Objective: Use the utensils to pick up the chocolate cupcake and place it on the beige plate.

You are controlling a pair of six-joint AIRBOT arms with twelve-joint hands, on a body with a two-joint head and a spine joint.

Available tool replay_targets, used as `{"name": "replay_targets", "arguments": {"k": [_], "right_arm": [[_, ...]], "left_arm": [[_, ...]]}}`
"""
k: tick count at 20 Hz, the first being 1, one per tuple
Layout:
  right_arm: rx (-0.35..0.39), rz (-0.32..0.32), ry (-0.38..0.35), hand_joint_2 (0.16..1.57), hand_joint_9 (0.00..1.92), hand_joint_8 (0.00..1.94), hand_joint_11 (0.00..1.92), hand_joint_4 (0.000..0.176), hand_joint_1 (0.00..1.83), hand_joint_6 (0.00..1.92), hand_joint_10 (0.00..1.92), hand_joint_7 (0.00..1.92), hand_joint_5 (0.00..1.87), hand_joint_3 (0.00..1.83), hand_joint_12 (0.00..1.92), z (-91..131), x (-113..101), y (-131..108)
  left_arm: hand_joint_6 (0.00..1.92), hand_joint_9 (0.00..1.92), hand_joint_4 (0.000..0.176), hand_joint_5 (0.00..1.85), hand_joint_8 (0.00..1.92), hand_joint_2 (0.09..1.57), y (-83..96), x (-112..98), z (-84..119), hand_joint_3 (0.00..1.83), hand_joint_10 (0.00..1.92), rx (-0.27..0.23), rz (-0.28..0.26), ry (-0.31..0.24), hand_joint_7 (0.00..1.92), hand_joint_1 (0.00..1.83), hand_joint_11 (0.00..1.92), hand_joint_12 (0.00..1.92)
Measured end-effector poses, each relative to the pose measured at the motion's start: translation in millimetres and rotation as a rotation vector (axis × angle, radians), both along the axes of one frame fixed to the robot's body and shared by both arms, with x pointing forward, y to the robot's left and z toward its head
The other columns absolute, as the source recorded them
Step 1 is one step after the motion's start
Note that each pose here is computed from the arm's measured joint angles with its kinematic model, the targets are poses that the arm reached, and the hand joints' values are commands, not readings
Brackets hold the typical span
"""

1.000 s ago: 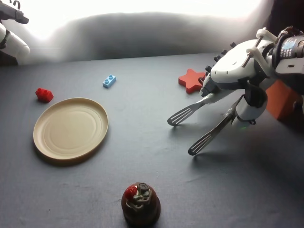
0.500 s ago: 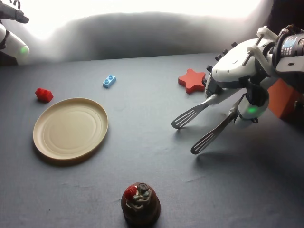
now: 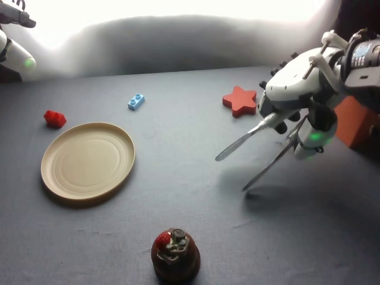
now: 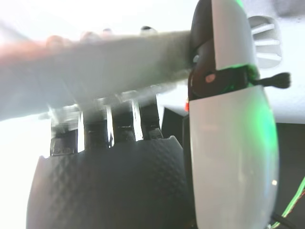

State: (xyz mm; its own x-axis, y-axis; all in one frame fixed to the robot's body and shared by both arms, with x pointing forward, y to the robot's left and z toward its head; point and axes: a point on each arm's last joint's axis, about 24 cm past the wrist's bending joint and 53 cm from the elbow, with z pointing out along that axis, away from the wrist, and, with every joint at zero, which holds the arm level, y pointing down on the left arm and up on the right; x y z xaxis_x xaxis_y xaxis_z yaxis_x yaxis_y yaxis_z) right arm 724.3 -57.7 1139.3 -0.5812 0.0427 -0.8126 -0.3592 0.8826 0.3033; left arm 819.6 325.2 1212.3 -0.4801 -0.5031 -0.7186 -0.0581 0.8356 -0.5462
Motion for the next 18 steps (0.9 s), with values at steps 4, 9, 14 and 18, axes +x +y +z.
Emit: {"name": "replay_targets", "arguments": {"k": [4,9,14,18], "right_arm": [[0.0,0.003,-0.001,1.32,0.38,1.75,0.44,0.0,1.13,1.34,1.53,0.61,0.63,0.0,1.79,0.2,-1.0,1.0],[0.01,0.001,0.014,1.33,0.4,1.7,0.44,0.0,1.12,1.4,1.53,0.66,0.57,0.0,1.81,-1.1,-5.4,3.1],[0.044,-0.048,0.077,1.31,0.41,1.69,0.43,0.0,1.14,1.34,1.5,0.66,0.62,0.0,1.76,-2.4,-14.6,-1.7],[0.054,-0.004,0.077,1.28,0.4,1.18,0.42,0.0,1.06,1.45,1.45,0.45,0.66,0.0,1.75,10.9,-37.4,12.9]], "left_arm": [[0.0,0.06,0.0,0.12,0.0,1.04,-0.7,0.2,0.5,0.0,0.0,-0.012,0.005,0.001,0.08,0.49,0.0,0.09],[0.0,0.06,0.0,0.11,0.0,1.04,-1.9,0.1,0.8,0.0,0.0,-0.024,0.009,0.003,0.06,0.49,0.0,0.08],[0.0,0.07,0.0,0.12,0.0,1.02,-1.8,0.1,0.7,0.0,0.0,-0.018,0.006,0.001,0.06,0.51,0.0,0.11],[0.0,0.07,0.0,0.11,0.0,1.02,-1.7,0.4,1.1,0.0,0.0,-0.018,0.006,-0.001,0.05,0.53,0.0,0.09]]}}
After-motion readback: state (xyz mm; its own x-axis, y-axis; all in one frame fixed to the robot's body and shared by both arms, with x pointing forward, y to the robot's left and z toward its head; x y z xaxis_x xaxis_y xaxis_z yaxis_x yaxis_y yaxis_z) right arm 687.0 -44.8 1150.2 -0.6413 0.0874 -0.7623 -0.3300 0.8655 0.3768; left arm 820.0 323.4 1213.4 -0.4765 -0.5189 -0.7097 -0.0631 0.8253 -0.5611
